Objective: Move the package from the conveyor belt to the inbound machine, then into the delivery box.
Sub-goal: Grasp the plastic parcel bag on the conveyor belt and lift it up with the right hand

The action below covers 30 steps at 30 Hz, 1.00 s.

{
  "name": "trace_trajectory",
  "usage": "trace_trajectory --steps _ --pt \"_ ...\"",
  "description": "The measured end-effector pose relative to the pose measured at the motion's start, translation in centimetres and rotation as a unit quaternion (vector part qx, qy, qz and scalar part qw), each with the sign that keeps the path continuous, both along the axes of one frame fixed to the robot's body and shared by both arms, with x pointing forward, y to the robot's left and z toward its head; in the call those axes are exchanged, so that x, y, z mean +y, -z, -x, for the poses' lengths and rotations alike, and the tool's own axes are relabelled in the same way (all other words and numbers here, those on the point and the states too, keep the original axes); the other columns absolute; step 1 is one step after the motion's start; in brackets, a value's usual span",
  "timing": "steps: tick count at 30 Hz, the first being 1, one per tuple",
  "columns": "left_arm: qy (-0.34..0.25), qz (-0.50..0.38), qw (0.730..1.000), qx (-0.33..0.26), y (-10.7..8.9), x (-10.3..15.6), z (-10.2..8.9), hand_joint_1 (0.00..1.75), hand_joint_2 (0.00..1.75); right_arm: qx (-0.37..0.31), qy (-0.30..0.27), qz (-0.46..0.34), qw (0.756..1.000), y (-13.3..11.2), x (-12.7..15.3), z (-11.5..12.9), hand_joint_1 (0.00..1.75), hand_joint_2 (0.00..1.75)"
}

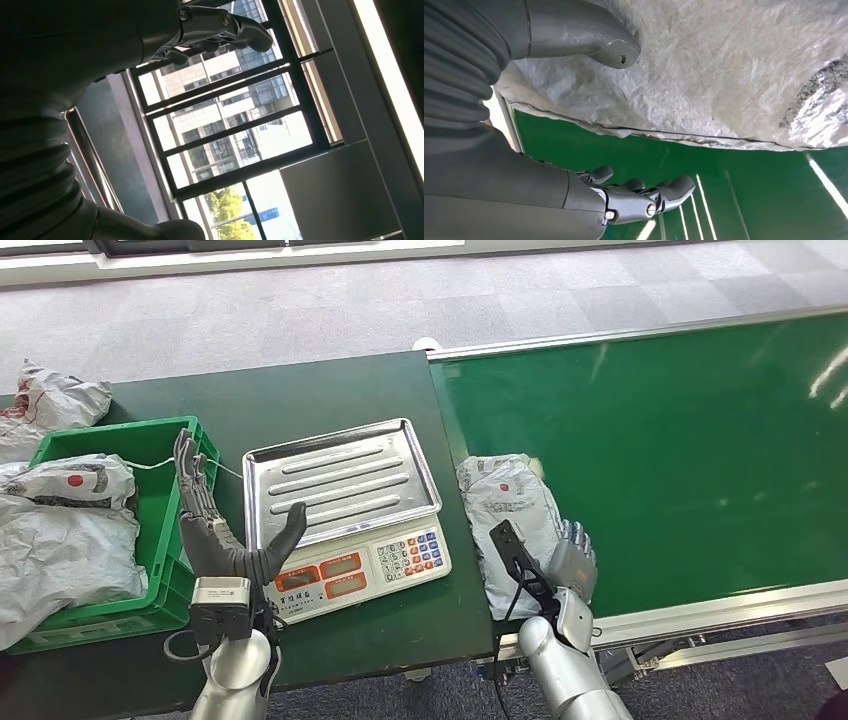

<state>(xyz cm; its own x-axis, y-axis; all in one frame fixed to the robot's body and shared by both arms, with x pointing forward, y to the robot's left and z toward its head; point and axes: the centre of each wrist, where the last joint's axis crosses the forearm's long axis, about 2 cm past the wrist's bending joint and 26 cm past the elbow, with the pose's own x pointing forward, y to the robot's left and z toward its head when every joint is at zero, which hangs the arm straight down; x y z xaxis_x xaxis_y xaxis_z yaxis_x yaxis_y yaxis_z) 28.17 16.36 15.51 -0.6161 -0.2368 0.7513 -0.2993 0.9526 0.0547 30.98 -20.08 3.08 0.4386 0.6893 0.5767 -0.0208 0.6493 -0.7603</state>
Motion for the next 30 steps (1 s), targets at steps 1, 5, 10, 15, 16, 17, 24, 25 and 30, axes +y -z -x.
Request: trace_trajectory --steps 1,5,10,15,16,17,24,25,30 --pt "0.000 0.000 1.000 0.000 0.02 0.00 0.00 0.00 1.75 0.002 0.000 0.001 1.000 0.07 -0.03 0.04 0.00 1.75" --pt "0.000 -0.001 1.000 0.001 0.05 -0.01 0.00 0.00 1.75 0.008 -0.001 0.002 1.000 0.27 -0.17 0.16 0.00 1.75" --pt "0.000 -0.001 1.000 0.001 0.06 -0.02 0.00 0.00 1.75 0.010 -0.002 0.004 1.000 0.37 -0.19 0.23 0.00 1.75" --pt "0.000 -0.001 1.000 0.001 0.05 -0.02 0.00 0.00 1.75 0.012 0.000 0.005 1.000 0.45 -0.32 0.27 0.00 1.75" --pt "0.000 -0.001 1.000 0.001 0.05 -0.02 0.00 0.00 1.75 0.013 0.000 0.005 1.000 0.48 -0.34 0.29 0.00 1.75" --pt "0.000 0.000 1.000 0.001 0.04 -0.03 -0.01 0.00 1.75 0.014 0.001 0.005 1.000 0.51 -0.37 0.31 0.00 1.75" --pt "0.001 -0.001 1.000 0.000 -0.01 -0.03 -0.08 0.00 1.75 0.032 -0.017 -0.007 0.999 0.65 -0.37 0.26 0.00 1.75" --pt "0.001 -0.001 1.000 0.000 -0.02 -0.04 -0.09 0.00 1.75 0.038 -0.024 -0.013 0.999 0.67 -0.33 0.22 0.00 1.75" --pt "0.001 -0.001 1.000 0.000 -0.01 -0.04 -0.11 0.00 1.75 0.048 -0.036 -0.022 0.998 0.77 -0.26 0.19 0.00 1.75"
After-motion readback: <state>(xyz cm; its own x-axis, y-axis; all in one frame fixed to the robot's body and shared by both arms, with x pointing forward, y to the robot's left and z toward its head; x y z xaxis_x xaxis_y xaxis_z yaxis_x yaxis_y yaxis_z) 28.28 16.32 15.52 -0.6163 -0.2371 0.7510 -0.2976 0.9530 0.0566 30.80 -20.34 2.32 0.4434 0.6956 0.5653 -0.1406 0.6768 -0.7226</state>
